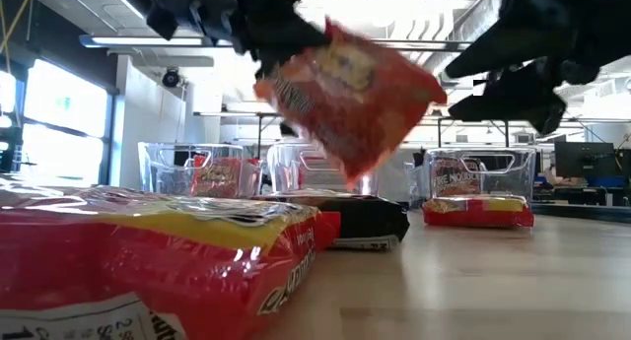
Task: Sort Maruchan noodles
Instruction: Put the orange noodle pack into the left transparent bin
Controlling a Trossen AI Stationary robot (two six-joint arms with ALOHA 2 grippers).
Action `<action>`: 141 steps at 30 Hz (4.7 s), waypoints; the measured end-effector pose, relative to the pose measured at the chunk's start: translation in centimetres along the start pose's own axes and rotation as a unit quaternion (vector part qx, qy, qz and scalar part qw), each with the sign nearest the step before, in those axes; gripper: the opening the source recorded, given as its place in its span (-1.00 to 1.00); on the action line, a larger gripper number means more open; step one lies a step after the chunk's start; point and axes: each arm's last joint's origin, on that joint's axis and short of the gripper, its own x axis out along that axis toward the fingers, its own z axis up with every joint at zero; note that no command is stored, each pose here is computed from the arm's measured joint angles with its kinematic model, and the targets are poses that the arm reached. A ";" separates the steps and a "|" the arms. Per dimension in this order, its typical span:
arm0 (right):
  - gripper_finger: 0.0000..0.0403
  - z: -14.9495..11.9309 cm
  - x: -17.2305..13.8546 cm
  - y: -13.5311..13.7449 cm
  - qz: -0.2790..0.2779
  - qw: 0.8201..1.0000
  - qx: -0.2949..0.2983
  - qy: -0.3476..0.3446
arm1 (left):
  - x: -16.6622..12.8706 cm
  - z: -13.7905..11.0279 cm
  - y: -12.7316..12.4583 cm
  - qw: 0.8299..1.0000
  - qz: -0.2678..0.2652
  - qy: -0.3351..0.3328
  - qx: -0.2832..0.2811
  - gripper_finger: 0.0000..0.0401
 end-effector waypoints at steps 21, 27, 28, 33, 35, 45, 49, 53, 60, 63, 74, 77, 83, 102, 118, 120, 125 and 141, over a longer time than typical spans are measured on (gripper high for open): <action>0.21 4.5 3.2 -0.3 0.041 0.979 -0.125 -0.156 | -5.5 4.9 -3.4 0.979 0.034 -0.179 0.095 -1.00; 0.21 5.5 3.1 -0.2 0.058 0.968 -0.154 -0.192 | -6.4 5.4 -3.8 0.973 0.044 -0.199 0.108 -1.00; 0.21 5.8 3.1 -0.1 0.076 0.965 -0.154 -0.198 | -6.5 5.4 -3.7 0.973 0.047 -0.200 0.107 -1.00; 0.21 7.2 3.4 -0.5 0.132 0.955 -0.143 -0.226 | -6.5 5.5 -3.7 0.971 0.050 -0.207 0.107 -1.00; 0.21 7.6 3.6 -0.9 0.138 0.952 -0.144 -0.231 | -6.6 5.7 -3.8 0.969 0.048 -0.216 0.108 -1.00; 0.21 10.3 4.8 -1.5 0.138 0.943 -0.155 -0.261 | -6.9 6.3 -3.5 0.957 0.084 -0.248 0.124 -1.00; 0.21 11.1 5.5 -1.8 0.131 0.942 -0.155 -0.268 | -7.1 6.6 -3.7 0.950 0.083 -0.267 0.136 -1.00; 0.15 11.4 6.3 -2.2 0.117 0.943 -0.160 -0.267 | -7.1 6.8 -3.8 0.947 0.083 -0.276 0.143 -1.00; -0.33 11.5 6.5 -2.4 0.112 0.941 -0.169 -0.272 | -7.0 6.5 -3.8 0.948 0.070 -0.252 0.180 -0.96; -0.49 11.4 6.5 -2.4 0.112 0.940 -0.174 -0.270 | -6.9 6.3 -3.7 0.951 0.066 -0.239 0.184 -0.88; -0.45 12.2 5.0 -2.1 0.097 0.947 -0.195 -0.236 | -7.1 6.5 -3.8 0.922 0.093 -0.225 0.300 -0.98; -0.45 12.8 3.6 -2.2 0.085 0.953 -0.207 -0.201 | -8.1 6.7 -3.7 0.936 0.104 -0.176 0.286 -0.98; -0.46 14.0 2.0 -3.5 0.031 0.973 -0.212 -0.084 | -11.0 7.4 -4.7 0.957 0.154 -0.034 0.243 -0.90; -0.46 13.5 7.8 -2.7 0.015 0.965 -0.260 0.042 | -5.2 10.8 -10.0 0.910 0.225 0.167 0.307 -0.21; -0.46 13.4 7.7 -1.9 0.043 0.965 -0.258 0.032 | -1.8 11.1 -6.7 0.917 0.230 0.225 0.234 0.18; -0.46 13.4 7.7 -1.8 0.045 0.964 -0.259 0.032 | -1.3 11.2 -6.0 0.927 0.215 0.222 0.214 0.20; -0.46 13.4 7.7 -1.8 0.046 0.964 -0.259 0.031 | 0.1 11.0 -4.8 0.937 0.187 0.226 0.192 0.20; -0.42 13.3 7.7 -1.8 0.049 0.964 -0.258 0.034 | 1.0 10.6 -3.5 0.934 0.154 0.251 0.203 -0.48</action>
